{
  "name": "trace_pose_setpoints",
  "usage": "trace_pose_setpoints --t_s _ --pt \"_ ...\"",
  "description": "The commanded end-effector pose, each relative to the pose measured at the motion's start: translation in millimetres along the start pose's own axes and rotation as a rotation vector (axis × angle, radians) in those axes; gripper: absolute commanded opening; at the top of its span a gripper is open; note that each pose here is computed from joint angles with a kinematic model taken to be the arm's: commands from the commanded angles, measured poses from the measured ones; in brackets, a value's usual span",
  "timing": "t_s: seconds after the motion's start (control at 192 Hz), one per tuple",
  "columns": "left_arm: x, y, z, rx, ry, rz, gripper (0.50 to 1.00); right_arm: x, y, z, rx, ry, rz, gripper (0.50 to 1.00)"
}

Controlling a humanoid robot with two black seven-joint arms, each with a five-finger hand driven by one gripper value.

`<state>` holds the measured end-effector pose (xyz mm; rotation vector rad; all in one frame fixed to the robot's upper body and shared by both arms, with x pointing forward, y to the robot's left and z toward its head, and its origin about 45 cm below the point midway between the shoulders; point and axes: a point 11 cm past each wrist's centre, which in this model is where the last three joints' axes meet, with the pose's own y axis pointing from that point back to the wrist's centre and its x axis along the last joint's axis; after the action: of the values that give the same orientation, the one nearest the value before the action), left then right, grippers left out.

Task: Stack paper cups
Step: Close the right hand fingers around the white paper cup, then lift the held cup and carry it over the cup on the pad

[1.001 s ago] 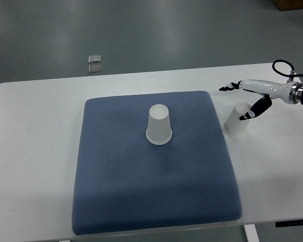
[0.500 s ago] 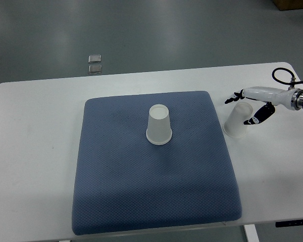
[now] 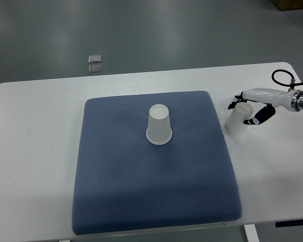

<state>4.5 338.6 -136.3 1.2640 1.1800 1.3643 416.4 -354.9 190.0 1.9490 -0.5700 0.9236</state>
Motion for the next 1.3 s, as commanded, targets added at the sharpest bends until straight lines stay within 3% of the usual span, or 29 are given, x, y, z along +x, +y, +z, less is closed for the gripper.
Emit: trace_pose_setpoints --t_s 0.0,0.167,0.287,0.438,0.844,1.292 --pt "0.0 0.0 0.0 0.0 0.0 0.0 1.0 -0.2 0.4 1.1 -0.003 0.0 0.001 0.652" --pt "0.2 0.0 0.0 0.0 0.0 0.002 1.0 6.4 0.5 0.0 0.001 0.009 0.034 0.556" --pt "0.0 0.0 0.0 0.0 0.0 0.0 1.0 17.5 1.0 -3.5 0.012 0.006 0.064 0.556" --pt "0.0 0.0 0.0 0.0 0.0 0.0 1.0 57.5 12.2 -16.8 0.045 0.048 0.118 0.56" --pt "0.0 0.0 0.0 0.0 0.0 0.0 1.0 121.6 17.7 -126.1 0.343 0.083 0.183 0.574" --pt "0.0 0.0 0.0 0.0 0.0 0.0 1.0 133.0 -0.8 -199.1 0.509 0.123 0.094 0.601"
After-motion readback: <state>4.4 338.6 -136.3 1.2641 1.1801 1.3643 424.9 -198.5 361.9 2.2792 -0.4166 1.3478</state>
